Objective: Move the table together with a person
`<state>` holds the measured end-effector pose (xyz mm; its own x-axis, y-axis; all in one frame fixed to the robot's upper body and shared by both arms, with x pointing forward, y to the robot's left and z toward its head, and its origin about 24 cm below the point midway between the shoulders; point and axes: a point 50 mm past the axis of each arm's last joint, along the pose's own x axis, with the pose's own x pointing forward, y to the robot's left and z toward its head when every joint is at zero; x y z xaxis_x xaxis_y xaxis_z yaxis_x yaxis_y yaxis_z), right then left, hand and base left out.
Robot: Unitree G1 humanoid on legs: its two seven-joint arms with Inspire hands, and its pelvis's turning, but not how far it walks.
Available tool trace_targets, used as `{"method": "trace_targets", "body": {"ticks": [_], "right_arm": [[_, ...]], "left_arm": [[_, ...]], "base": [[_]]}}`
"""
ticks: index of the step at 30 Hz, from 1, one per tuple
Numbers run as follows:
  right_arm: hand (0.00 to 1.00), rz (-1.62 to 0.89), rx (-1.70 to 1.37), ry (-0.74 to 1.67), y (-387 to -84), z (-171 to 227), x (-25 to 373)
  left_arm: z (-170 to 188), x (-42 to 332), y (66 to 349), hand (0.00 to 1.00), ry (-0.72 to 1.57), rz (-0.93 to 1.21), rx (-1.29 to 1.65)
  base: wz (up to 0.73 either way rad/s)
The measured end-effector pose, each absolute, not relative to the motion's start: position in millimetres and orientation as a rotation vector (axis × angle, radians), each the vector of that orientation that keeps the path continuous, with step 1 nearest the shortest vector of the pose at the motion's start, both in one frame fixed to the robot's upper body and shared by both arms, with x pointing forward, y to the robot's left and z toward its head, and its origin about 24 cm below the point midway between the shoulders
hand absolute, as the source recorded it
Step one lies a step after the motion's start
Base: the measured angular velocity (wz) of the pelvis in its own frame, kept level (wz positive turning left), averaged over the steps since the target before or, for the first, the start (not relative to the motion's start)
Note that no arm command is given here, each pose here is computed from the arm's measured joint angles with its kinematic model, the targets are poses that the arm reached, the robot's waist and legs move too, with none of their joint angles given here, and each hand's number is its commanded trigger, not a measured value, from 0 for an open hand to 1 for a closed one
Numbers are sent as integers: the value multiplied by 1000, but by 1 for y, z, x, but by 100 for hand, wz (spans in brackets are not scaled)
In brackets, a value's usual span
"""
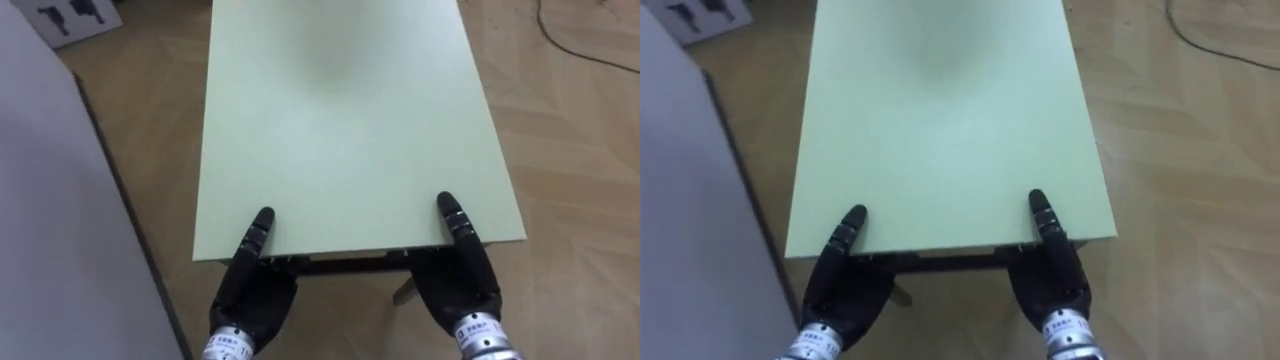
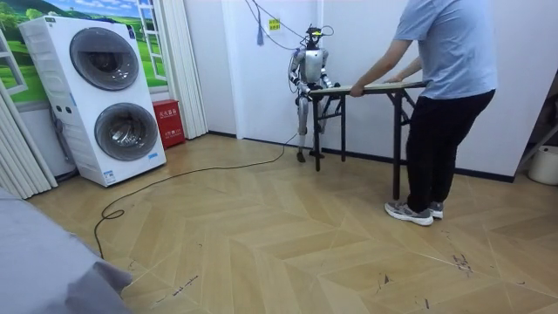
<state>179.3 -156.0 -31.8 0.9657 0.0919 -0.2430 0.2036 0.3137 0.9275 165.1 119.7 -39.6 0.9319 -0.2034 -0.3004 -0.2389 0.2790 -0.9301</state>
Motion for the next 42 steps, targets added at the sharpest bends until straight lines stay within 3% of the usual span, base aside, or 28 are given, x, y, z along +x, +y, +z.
{"method": "trace_targets", "body": {"ticks": [29,42], "right_arm": [[100,-98,1258,325,-147,-39,172],[100,-108,1255,343,-145,-43,173]], "left_arm": [[-48,159,125,100,406,80,-1287],[-51,159,126,100,441,104,-1280]], "base": [[38],[4]]}}
